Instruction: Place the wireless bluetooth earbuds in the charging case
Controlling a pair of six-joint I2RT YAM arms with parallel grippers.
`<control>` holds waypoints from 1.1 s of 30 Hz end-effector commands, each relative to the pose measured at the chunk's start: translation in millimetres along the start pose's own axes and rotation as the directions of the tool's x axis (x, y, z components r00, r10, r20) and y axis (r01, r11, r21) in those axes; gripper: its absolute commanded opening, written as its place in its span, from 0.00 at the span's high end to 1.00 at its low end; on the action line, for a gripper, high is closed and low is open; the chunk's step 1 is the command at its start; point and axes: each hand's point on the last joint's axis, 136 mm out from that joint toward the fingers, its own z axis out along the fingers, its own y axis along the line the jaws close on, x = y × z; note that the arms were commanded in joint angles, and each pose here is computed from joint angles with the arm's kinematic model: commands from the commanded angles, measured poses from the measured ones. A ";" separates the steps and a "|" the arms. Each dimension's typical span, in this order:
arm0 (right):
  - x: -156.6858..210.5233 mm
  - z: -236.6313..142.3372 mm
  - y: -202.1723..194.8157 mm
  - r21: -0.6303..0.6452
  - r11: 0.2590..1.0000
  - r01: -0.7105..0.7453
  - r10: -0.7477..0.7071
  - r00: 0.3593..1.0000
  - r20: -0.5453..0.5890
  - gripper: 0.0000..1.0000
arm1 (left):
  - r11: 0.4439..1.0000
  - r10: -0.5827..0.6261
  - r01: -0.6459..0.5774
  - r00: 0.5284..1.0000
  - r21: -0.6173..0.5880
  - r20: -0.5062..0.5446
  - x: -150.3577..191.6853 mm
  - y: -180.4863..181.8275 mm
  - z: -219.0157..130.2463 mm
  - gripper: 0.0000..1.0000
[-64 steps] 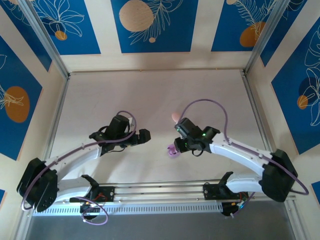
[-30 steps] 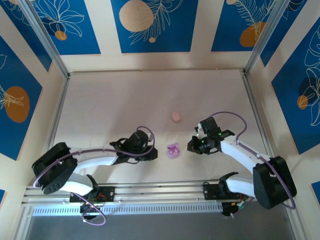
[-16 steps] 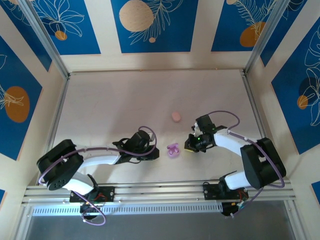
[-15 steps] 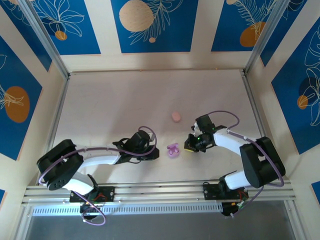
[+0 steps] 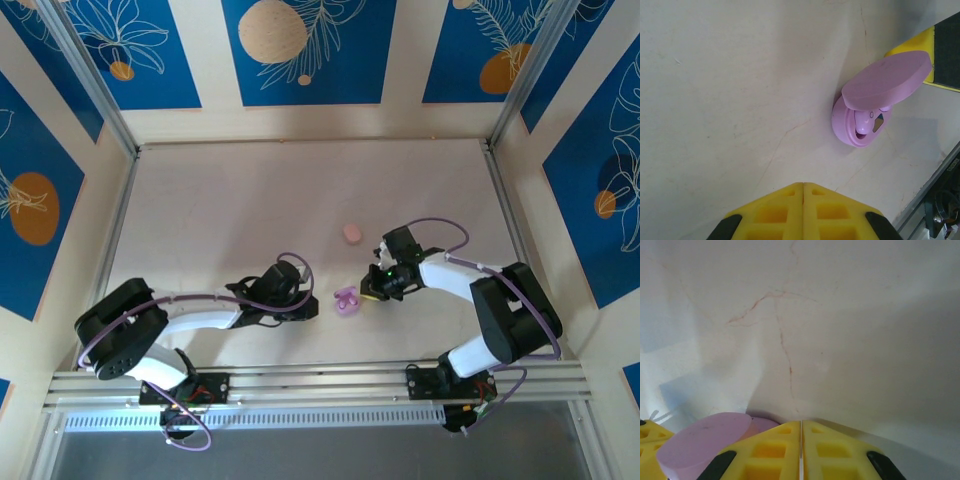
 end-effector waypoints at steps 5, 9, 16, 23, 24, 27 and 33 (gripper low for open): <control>12.5 2.1 6.9 -0.018 1.000 -0.012 0.011 0.999 -0.036 0.89 | 1.000 0.006 -0.006 1.000 0.022 0.000 -2.6 -10.3 2.0 0.95; 18.0 2.3 5.9 -0.014 1.000 -0.014 0.014 0.999 -0.042 0.89 | 1.000 0.008 -0.008 1.000 0.021 -0.001 -2.6 -10.5 2.0 0.96; 26.7 2.7 8.0 -0.010 1.000 -0.011 0.010 0.999 -0.050 0.89 | 1.000 0.009 -0.009 1.000 0.022 -0.002 -2.5 -10.7 1.7 0.96; 40.2 2.5 11.4 -0.010 1.000 -0.010 0.009 0.998 -0.066 0.89 | 1.000 0.010 -0.010 1.000 0.015 -0.004 -1.9 -9.3 1.2 0.96; 42.6 2.9 11.4 -0.007 1.000 -0.010 0.009 0.998 -0.069 0.89 | 1.000 0.011 -0.011 1.000 0.014 -0.005 -1.4 -9.0 1.4 0.96; 50.3 2.7 10.4 0.000 1.000 -0.013 0.013 0.997 -0.079 0.89 | 1.000 0.009 -0.009 1.000 0.013 -0.003 -2.3 -9.3 1.6 0.96; 61.4 -9.3 6.7 0.017 1.000 -0.013 0.015 0.998 -0.067 0.89 | 1.000 0.008 -0.007 1.000 0.010 -0.008 -2.1 -9.2 2.2 0.96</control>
